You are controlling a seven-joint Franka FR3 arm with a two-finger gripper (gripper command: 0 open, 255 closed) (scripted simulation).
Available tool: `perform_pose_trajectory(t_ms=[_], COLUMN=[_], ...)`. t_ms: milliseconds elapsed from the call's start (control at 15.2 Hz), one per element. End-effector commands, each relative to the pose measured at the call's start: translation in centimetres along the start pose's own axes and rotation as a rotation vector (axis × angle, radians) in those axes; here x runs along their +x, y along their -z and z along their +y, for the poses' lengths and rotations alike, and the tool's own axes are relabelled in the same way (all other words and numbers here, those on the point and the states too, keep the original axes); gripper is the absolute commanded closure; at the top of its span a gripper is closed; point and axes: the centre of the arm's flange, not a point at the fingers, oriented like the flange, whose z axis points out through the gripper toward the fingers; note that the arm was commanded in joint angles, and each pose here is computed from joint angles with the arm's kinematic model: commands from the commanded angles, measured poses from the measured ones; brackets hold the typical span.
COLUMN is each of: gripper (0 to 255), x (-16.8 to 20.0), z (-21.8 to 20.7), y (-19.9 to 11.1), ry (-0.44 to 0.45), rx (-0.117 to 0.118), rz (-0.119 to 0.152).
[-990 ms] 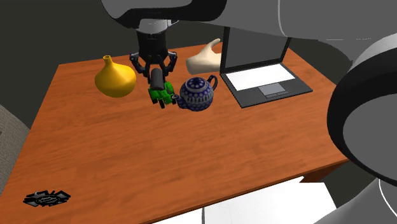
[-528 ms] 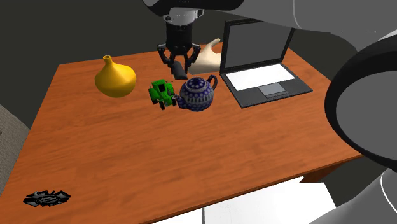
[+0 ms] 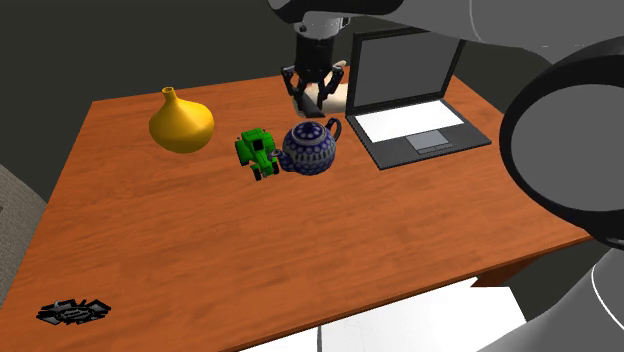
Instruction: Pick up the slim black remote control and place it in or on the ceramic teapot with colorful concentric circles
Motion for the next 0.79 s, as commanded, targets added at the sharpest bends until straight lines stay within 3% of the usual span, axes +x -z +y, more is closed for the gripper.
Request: perform_pose_trajectory(t_ms=[0, 462, 726], gripper=[255, 255, 255], x=[0.1, 0.1, 0.1], z=[0.3, 0.6, 0.6], y=[-1.0, -4.9, -4.9], ry=[0.001, 0.001, 0.001], rx=[0.0, 0.0, 0.0], rz=[0.001, 0.001, 0.001])
